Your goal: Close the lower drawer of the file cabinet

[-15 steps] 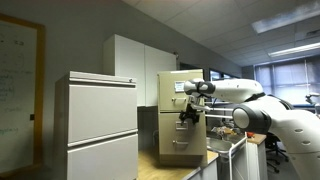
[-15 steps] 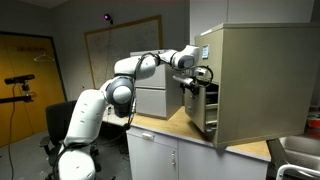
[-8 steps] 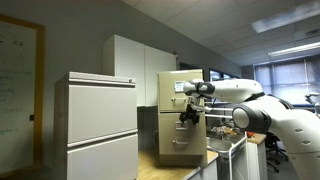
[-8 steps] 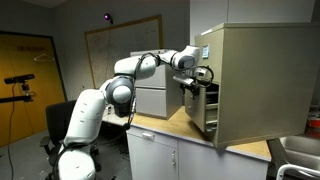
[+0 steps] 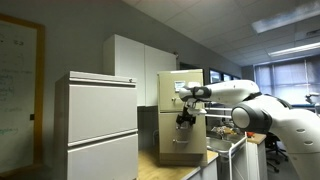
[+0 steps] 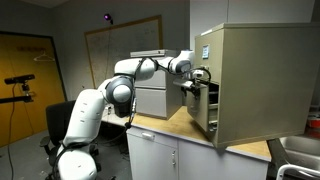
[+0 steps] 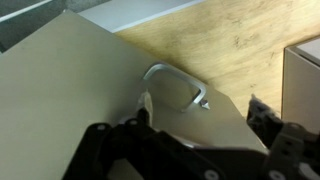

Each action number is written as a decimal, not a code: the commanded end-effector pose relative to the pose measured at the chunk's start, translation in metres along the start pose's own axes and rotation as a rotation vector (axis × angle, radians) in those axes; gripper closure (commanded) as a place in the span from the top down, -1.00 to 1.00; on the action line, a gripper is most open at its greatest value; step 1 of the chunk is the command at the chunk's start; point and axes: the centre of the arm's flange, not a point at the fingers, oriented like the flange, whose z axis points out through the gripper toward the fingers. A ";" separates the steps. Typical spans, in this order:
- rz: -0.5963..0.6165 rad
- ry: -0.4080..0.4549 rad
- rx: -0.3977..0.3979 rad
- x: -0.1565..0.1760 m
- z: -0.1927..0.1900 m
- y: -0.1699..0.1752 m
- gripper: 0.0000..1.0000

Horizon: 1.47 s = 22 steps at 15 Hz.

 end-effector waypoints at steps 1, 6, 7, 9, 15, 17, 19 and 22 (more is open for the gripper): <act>-0.038 0.141 -0.079 0.077 0.010 0.017 1.00; -0.029 0.210 -0.157 0.104 0.020 0.039 1.00; -0.015 0.232 -0.163 0.109 0.020 0.043 1.00; 0.019 0.265 -0.165 0.119 0.020 0.050 1.00; 0.137 0.280 -0.170 0.130 0.021 0.048 1.00; 0.175 0.285 -0.181 0.131 0.021 0.046 1.00; 0.209 0.289 -0.194 0.133 0.023 0.045 1.00; 0.255 0.295 -0.211 0.134 0.025 0.044 1.00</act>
